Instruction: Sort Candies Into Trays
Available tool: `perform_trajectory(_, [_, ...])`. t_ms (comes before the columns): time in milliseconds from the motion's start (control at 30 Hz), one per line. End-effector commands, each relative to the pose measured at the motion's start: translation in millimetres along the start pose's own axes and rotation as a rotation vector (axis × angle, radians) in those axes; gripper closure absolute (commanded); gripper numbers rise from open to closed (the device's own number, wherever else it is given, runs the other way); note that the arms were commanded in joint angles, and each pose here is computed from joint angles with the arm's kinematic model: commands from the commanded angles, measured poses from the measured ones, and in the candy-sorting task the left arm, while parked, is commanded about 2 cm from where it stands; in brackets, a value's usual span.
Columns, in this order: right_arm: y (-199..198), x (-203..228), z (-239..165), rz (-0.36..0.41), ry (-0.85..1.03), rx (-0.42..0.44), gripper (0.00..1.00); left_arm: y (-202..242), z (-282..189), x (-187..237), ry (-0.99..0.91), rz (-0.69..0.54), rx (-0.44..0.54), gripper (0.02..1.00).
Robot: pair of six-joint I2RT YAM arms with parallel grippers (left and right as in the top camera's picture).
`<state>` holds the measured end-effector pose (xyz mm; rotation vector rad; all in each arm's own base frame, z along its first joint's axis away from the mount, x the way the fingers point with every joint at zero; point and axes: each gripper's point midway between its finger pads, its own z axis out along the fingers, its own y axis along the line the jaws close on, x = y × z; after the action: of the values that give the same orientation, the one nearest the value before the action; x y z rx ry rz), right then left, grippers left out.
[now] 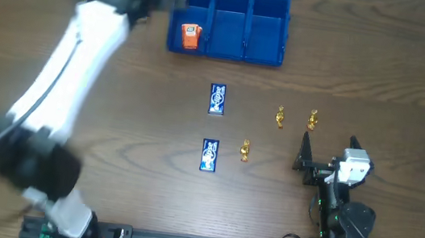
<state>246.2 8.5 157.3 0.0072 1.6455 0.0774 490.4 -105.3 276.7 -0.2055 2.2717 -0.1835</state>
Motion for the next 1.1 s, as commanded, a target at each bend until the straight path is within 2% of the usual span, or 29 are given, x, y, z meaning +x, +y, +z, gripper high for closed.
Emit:
perform_trajectory(33, [-1.0,0.9,-0.4,-0.011,0.004,0.002,0.003,13.5,-131.5,-35.0,-0.284,0.046,0.048,0.053])
perform_trajectory(133, [-1.0,0.9,-0.4,-0.011,0.004,0.002,0.003,31.4,-186.9,-18.4,-0.401,0.067,0.071,0.034])
perform_trajectory(200, [-1.0,0.9,-0.4,-0.011,0.004,0.002,0.003,46.6,-208.1,-5.4,-0.461,0.050,0.072,0.027])
perform_trajectory(367, [-1.0,0.9,-0.4,-0.011,0.004,0.002,0.003,76.5,-230.3,38.9,-0.573,0.021,0.087,0.018])
perform_trajectory(633, [-1.0,0.9,-0.4,-0.011,0.004,0.002,0.003,112.7,-206.0,122.8,-0.646,0.001,0.090,0.018])
perform_trajectory(800, [-1.0,0.9,-0.4,-0.011,0.004,0.002,0.003,119.0,-183.2,162.0,-0.703,0.009,0.136,0.020])
perform_trajectory(1100, [-1.0,0.9,-0.4,-0.011,0.004,0.002,0.003,121.7,-137.6,205.3,-0.701,0.042,0.181,0.023])
